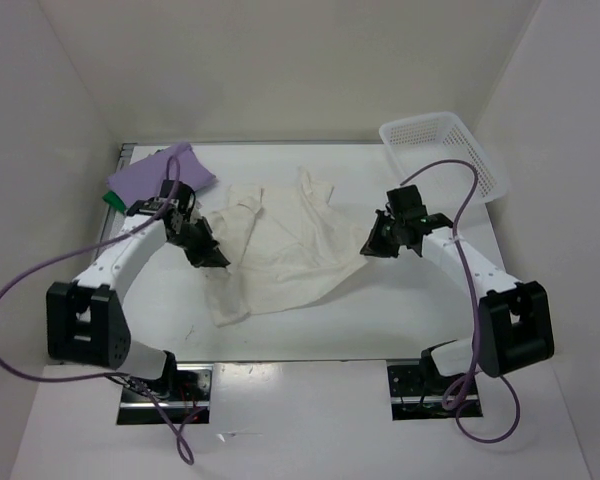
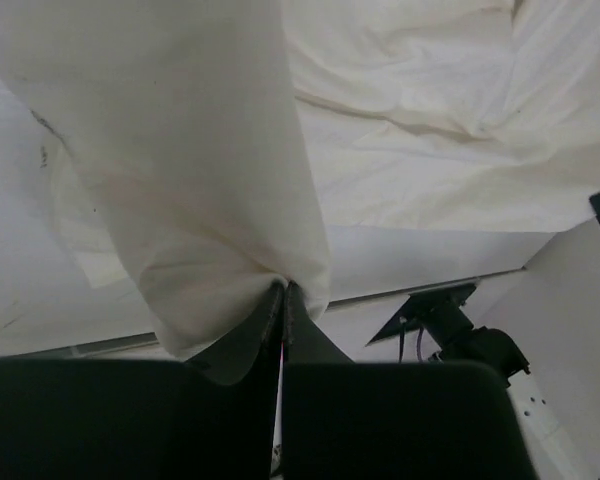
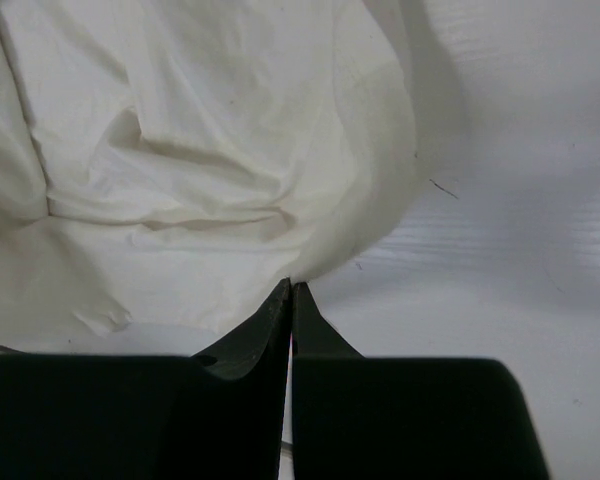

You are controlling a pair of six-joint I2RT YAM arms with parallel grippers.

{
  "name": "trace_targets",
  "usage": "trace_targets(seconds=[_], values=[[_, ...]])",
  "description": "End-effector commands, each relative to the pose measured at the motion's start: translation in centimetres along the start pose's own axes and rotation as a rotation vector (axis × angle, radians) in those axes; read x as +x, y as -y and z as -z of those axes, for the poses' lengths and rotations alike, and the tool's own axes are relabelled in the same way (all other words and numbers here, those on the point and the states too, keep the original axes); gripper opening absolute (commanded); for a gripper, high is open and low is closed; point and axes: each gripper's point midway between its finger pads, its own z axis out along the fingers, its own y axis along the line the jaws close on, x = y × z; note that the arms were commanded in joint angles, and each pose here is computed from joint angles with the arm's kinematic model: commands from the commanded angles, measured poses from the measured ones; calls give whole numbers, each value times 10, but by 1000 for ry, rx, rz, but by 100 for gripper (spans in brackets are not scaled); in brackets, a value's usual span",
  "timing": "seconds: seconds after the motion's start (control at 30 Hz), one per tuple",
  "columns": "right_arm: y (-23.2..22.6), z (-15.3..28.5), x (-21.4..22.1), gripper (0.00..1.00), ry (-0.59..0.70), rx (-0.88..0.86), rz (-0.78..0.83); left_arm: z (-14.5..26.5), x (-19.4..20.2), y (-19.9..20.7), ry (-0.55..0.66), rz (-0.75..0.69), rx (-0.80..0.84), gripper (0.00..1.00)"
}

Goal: Fold and stack the t-shirts
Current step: Flatten out the tshirt

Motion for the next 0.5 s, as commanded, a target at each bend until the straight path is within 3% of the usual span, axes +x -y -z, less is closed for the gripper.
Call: trace_targets(seconds=[0.0,0.1,0.27,0.33,0.37,0.4,0.43,0.47], values=[[-10,-5,-30,2,42,-19,33,-34,-19,4,-84,71,37,1],[-7,-19,-43,2,39,4,19,-57,-92,-21,-11,184,38,0],[-4,-29,-55,2,58,25,11,-70,-186,20,140,103,53,0],[-6,-29,-57,2,66,19,4,-81,-217,36,187,63,74,5],[-6,-29,-57,2,66,19,-7,-86,-226,36,203,58,74,12],[-6,-29,-57,2,66,19,-7,-98,-235,35,220,29,84,26],[-5,-29,-58,2,71,26,-7,-97,-239,37,237,7,94,48],[-4,-29,-56,2,64,32,-9,-103,-235,27,229,19,66,80]])
